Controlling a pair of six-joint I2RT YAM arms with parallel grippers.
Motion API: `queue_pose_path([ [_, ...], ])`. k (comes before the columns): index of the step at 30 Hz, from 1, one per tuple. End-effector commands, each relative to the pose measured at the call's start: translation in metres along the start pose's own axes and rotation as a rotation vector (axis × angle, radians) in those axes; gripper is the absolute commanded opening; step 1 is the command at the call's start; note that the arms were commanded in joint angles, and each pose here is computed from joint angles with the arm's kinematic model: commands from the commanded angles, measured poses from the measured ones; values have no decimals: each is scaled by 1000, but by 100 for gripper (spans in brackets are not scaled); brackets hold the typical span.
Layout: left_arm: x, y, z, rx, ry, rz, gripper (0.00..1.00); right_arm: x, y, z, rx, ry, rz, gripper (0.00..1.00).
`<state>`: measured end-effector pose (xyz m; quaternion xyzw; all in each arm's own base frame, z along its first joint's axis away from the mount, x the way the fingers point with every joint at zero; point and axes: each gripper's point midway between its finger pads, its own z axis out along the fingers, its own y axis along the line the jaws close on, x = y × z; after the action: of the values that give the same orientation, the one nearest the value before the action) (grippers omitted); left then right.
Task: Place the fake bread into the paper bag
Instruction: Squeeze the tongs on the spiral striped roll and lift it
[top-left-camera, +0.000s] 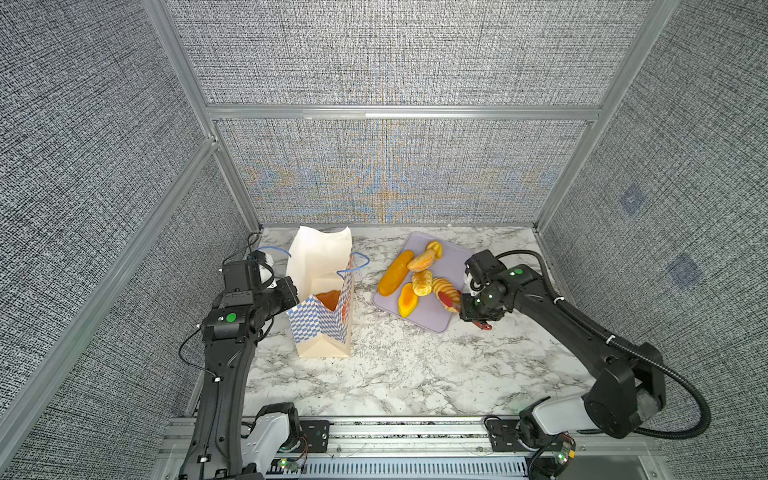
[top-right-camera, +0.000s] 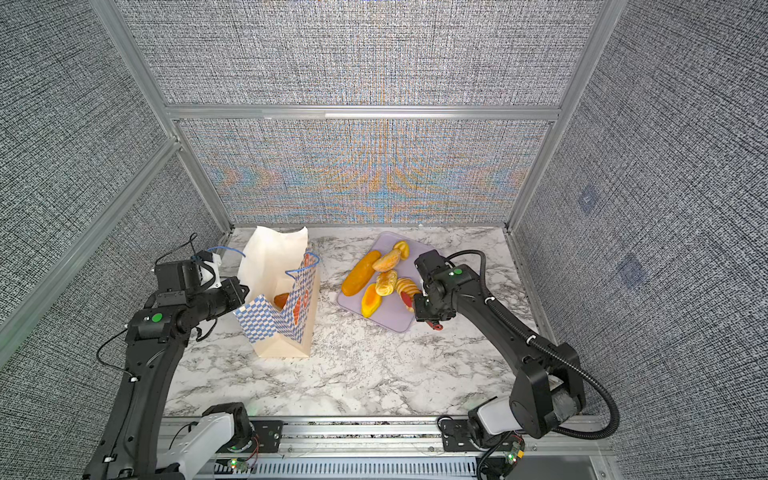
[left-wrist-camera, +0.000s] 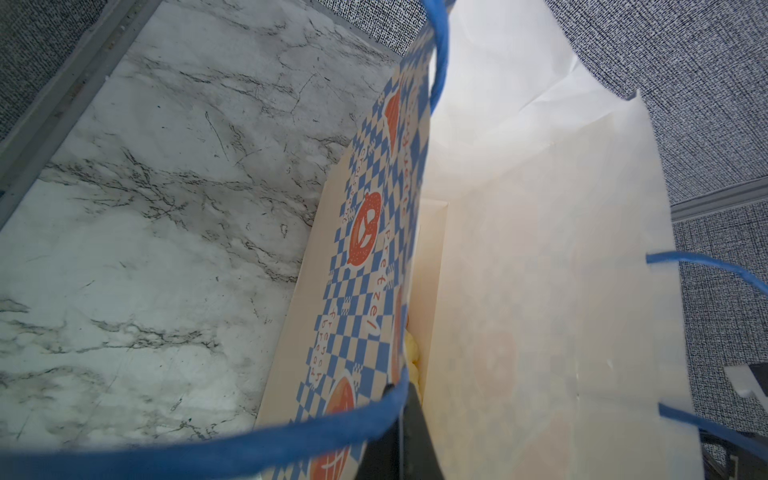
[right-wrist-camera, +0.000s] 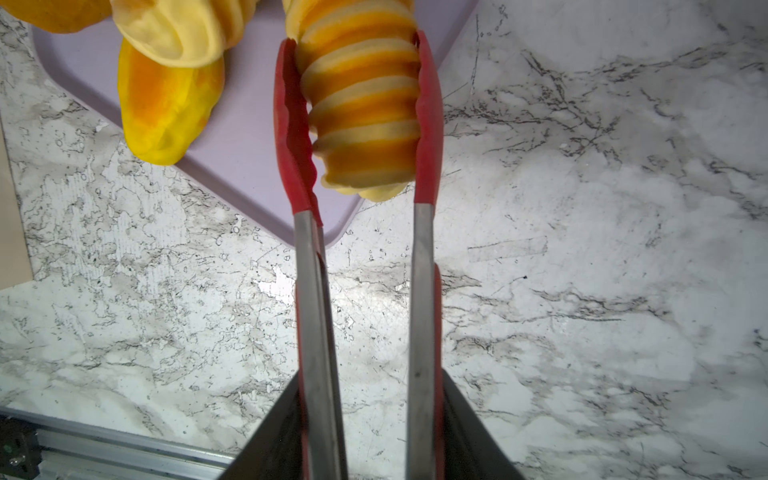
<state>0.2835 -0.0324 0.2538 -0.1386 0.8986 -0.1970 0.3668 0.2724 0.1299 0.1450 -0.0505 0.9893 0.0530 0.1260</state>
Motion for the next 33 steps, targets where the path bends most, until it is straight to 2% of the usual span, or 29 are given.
queue_pose_path([
  [1,-5,-2,-1,7,-14,11,4,-1,-6,-7,25,-18,10,46],
  [24,-3,-1,-1,3,-13,10,4,-9,-13,-34,35,-89,18,45],
  [33,-2,0,-2,-3,-13,11,4,-17,0,-51,-47,-150,13,45],
])
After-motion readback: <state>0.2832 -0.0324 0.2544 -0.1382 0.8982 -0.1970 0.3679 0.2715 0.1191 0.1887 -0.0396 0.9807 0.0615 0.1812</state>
